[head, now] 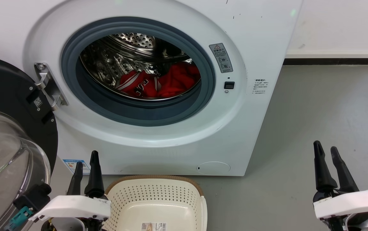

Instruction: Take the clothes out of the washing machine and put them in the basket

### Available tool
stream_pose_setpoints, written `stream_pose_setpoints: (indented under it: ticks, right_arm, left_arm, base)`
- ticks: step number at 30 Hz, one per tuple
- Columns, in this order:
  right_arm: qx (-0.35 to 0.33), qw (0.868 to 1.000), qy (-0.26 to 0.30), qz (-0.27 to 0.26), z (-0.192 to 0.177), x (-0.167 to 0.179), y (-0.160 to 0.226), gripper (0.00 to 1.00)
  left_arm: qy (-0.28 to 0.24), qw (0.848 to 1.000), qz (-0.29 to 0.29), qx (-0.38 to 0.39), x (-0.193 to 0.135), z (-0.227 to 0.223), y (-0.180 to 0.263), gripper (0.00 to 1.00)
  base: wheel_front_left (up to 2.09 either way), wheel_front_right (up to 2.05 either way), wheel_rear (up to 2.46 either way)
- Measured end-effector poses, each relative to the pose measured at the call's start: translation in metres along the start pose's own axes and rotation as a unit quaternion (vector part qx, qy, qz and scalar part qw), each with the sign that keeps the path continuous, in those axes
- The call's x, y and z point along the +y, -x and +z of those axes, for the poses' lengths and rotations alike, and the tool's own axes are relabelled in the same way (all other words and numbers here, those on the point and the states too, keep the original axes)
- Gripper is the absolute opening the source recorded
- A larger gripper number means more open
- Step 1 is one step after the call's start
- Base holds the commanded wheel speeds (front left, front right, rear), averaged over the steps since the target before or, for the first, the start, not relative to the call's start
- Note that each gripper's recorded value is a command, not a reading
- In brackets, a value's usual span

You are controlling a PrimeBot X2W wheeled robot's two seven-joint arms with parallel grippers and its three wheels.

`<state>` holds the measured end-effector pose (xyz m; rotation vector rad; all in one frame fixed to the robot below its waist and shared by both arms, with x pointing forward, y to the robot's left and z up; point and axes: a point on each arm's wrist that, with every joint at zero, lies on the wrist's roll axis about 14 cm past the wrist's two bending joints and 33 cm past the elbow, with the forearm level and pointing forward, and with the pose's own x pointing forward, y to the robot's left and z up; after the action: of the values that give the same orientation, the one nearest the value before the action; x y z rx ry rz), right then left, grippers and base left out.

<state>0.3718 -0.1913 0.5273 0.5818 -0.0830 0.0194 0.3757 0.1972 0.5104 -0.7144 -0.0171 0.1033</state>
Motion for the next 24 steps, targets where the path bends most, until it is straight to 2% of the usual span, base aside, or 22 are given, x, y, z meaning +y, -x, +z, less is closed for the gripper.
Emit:
stream_pose_setpoints:
  ticks: [11,24]
  right_arm:
    - [-0.010,0.997,0.076,0.017,0.004,0.009,0.002,1.00]
    - [-0.018,0.987,0.154,0.034,0.005,0.016,0.005,1.00]
  left_arm:
    - [-0.078,0.997,-0.008,-0.014,-0.005,0.002,0.003,1.00]
    - [-0.155,0.987,-0.015,-0.026,-0.008,0.001,0.007,1.00]
  base:
    - [0.00,0.00,0.00]
    - [0.00,0.00,0.00]
